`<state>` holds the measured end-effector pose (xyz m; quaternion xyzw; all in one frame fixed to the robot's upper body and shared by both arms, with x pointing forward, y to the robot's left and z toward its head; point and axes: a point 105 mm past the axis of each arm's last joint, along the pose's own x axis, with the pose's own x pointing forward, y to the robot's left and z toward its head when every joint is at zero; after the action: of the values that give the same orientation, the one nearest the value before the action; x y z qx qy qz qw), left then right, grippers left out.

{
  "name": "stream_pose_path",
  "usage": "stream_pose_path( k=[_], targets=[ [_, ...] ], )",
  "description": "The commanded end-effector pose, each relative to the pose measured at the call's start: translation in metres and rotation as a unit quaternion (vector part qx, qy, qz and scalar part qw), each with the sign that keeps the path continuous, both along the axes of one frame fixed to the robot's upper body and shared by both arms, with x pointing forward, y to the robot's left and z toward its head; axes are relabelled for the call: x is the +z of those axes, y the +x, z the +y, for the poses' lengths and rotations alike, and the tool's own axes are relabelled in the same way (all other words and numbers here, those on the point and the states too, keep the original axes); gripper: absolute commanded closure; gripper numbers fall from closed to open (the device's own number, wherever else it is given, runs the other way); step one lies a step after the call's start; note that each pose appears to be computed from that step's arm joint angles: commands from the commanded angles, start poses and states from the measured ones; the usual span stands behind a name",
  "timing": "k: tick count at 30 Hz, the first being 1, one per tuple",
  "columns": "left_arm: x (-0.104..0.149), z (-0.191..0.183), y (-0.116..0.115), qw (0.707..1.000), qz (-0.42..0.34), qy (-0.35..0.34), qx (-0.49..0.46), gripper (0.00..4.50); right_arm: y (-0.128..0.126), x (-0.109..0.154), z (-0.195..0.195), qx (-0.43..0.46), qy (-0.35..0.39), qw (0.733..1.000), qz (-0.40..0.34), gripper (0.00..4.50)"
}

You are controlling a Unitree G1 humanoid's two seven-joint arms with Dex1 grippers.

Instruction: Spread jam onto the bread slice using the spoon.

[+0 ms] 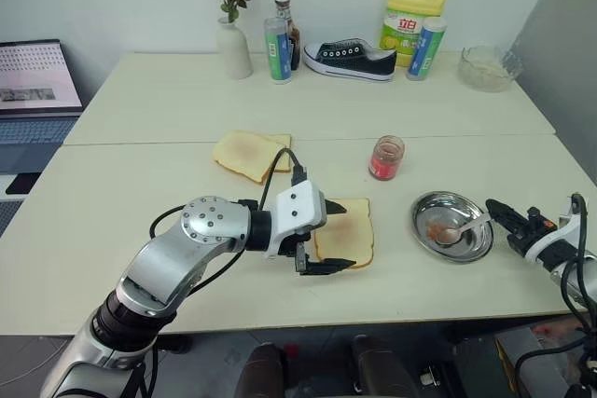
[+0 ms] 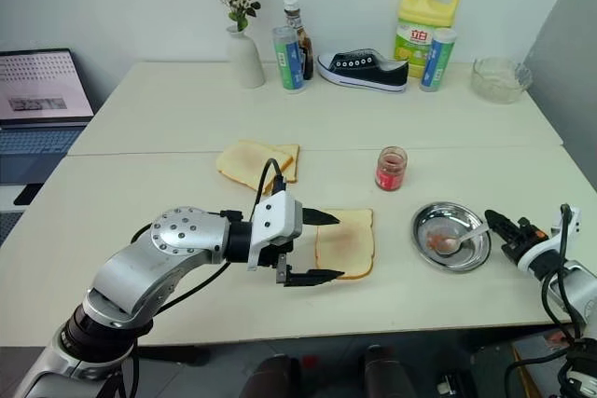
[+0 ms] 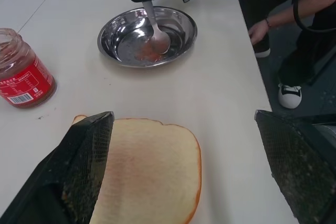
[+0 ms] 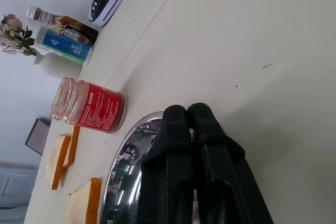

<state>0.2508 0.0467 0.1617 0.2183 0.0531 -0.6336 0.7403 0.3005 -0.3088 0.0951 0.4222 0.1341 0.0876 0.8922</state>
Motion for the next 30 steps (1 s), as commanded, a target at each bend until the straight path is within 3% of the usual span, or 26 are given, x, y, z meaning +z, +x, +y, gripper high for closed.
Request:
stream_pose_path(
  k=[1, 6, 17, 20, 27, 30],
  targets=[
    [0.011, -0.002, -0.002, 1.0, -0.021, -0.012, -0.007, 0.0, -0.003, -0.001, -0.001, -0.002, -0.019, 1.0, 0.005, 4.47],
    [0.011, 0.0, -0.002, 1.0, -0.022, -0.011, -0.007, 0.0, -0.003, 0.007, 0.001, -0.003, -0.03, 0.999, -0.01, 4.47],
    [0.03, 0.013, 0.024, 0.997, -0.048, -0.048, 0.036, 0.0, 0.001, 0.111, 0.046, 0.037, -0.097, 0.984, -0.144, 4.47],
    [0.037, 0.014, 0.032, 0.995, -0.046, -0.073, 0.048, 0.0, 0.003, 0.128, 0.053, 0.037, -0.103, 0.98, -0.164, 4.47],
    [0.06, 0.01, 0.048, 0.983, -0.01, -0.166, 0.075, 0.0, 0.039, 0.19, 0.073, 0.014, -0.138, 0.962, -0.237, 4.47],
    [0.063, 0.01, 0.056, 0.98, -0.012, -0.178, 0.09, 0.0, 0.057, 0.204, 0.08, 0.006, -0.15, 0.956, -0.252, 4.47]
  ],
)
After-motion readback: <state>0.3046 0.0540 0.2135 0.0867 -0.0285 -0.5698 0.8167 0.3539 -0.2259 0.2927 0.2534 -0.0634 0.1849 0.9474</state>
